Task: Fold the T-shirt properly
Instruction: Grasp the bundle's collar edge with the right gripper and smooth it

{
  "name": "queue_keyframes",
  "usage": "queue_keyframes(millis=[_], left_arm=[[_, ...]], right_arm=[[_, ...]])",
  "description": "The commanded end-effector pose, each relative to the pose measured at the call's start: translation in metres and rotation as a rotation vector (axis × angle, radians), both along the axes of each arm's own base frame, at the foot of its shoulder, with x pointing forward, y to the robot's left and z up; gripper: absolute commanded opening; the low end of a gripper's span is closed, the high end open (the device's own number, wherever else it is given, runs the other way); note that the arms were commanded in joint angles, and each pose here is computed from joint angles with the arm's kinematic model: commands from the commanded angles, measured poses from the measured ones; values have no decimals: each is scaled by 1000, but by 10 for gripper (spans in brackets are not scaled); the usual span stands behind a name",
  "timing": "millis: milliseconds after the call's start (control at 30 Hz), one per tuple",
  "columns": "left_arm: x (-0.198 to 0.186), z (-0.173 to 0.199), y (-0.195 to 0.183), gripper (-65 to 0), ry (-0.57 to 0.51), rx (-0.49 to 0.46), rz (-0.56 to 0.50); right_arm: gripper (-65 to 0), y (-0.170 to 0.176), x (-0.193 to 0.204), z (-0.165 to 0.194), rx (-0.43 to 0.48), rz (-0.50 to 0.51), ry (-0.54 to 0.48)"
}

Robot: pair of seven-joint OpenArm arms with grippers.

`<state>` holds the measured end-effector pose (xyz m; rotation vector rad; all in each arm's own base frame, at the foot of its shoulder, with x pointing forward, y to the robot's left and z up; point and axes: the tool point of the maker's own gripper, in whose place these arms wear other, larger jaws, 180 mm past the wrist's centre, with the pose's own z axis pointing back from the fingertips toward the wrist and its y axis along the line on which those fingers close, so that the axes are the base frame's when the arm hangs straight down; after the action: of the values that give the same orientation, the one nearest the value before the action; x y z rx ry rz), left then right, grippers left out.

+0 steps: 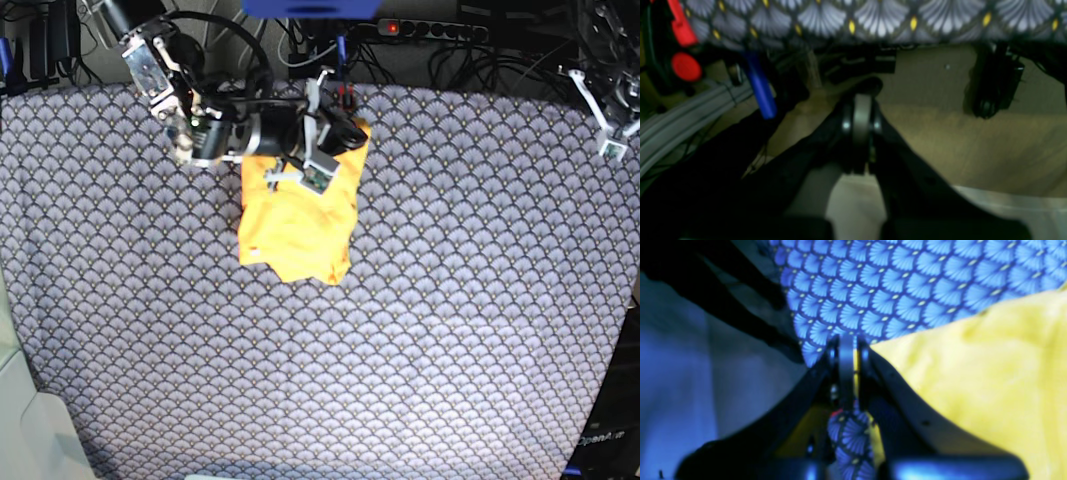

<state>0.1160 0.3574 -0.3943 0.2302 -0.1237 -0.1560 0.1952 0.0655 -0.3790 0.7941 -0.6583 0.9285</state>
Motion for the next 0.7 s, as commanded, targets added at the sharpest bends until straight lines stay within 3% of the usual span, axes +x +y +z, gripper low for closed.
queue_keyframes(millis=[0, 300, 567, 667], left_arm=[[3, 7, 7, -650, -11, 26, -5], [3, 7, 6, -650, -11, 24, -5], [-5, 8, 8, -650, 8, 34, -12], [-13, 5, 8, -650, 29, 33, -10]], right_arm=[[-650, 5, 8, 8, 44, -2, -14], [-650, -2, 7, -18, 33, -30, 51], [-650, -12, -8, 59, -12, 96, -197], [-650, -16, -17, 59, -49, 115, -198]])
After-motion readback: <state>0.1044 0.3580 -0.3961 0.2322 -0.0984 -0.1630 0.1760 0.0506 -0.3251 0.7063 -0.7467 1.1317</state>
